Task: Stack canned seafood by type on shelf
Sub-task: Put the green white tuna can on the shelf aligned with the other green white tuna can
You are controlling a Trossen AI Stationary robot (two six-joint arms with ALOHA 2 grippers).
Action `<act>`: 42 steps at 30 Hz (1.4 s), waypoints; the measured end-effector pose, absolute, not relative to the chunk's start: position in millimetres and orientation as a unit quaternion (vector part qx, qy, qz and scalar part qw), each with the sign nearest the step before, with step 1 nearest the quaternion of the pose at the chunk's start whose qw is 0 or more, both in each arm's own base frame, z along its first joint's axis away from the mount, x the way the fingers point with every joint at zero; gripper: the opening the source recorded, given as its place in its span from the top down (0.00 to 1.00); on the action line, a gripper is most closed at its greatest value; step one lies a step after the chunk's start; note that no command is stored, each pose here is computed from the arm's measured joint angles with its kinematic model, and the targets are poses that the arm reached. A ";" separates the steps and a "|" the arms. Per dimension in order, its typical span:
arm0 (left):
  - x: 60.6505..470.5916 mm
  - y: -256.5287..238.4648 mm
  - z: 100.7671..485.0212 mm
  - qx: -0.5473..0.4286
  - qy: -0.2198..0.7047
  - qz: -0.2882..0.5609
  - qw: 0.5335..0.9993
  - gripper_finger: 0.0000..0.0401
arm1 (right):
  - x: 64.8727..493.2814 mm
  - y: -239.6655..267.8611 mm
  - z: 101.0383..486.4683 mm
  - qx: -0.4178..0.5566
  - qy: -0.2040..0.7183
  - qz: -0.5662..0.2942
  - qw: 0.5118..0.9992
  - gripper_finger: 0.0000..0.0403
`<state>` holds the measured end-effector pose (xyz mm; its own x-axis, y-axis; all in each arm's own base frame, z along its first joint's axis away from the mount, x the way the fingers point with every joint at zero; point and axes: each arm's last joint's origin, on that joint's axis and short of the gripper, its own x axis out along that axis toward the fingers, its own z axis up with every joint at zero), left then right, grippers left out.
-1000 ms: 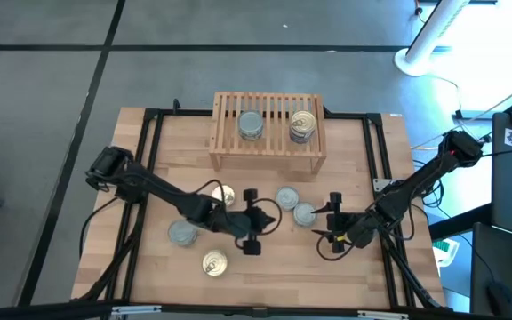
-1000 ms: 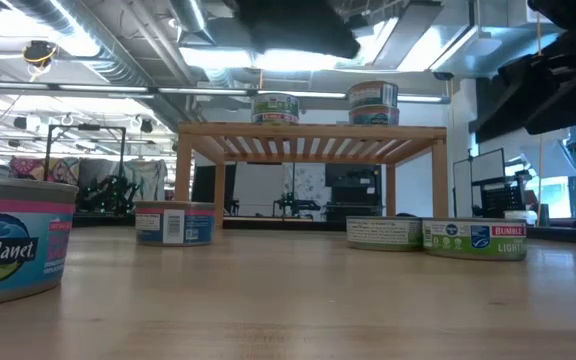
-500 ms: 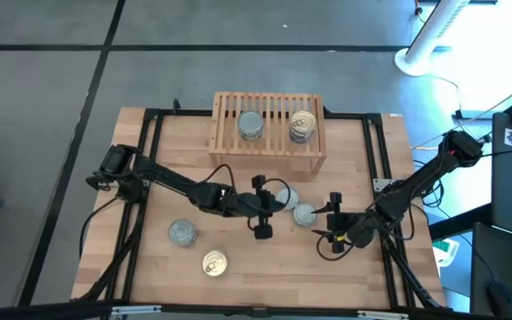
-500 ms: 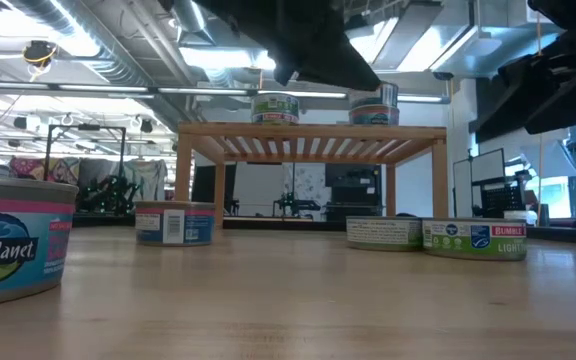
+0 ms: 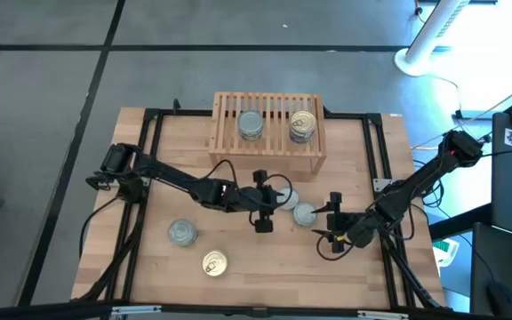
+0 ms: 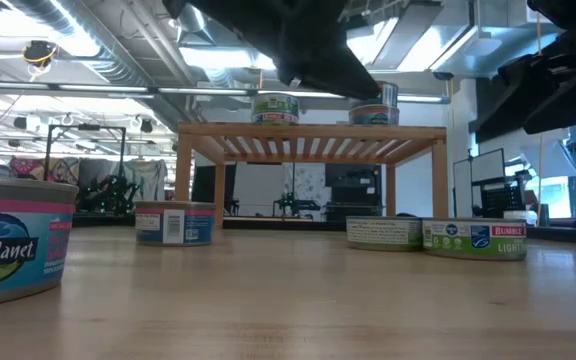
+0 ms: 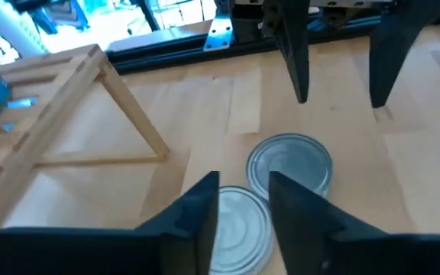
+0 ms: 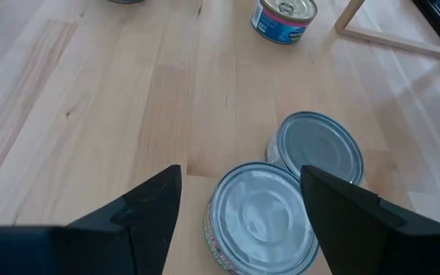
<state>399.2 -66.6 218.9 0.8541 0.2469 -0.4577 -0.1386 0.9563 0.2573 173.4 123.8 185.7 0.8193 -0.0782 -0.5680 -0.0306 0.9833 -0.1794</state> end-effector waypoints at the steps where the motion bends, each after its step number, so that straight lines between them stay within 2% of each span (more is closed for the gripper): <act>1: 399.2 -66.6 218.9 0.119 0.252 0.098 0.955 0.70 | 173.4 123.8 185.7 -0.091 0.300 -0.012 0.949 0.33; 5: 404.3 -66.5 206.1 0.148 0.265 0.084 0.949 0.64 | 173.4 123.8 185.7 -0.091 0.300 -0.013 0.949 0.33; 9: 411.8 -68.5 179.6 0.154 0.290 0.043 0.944 0.65 | 173.7 124.0 186.1 -0.089 0.299 -0.012 0.950 0.33; 18: 422.7 -68.1 139.8 0.181 0.308 0.030 0.934 0.66 | 174.6 124.7 187.4 -0.084 0.292 -0.011 0.953 0.33; 26: 425.2 -52.2 136.9 0.168 0.314 0.047 0.933 0.67 | 174.5 124.7 187.4 -0.084 0.292 -0.011 0.953 0.33; 31: 424.8 -46.7 134.3 0.149 0.326 0.003 0.934 0.67 | 174.5 124.7 187.4 -0.084 0.292 -0.011 0.953 0.33; 42: 426.5 -40.4 119.9 0.148 0.342 0.007 0.928 0.67 | 174.4 124.9 187.2 -0.083 0.294 -0.008 0.952 0.33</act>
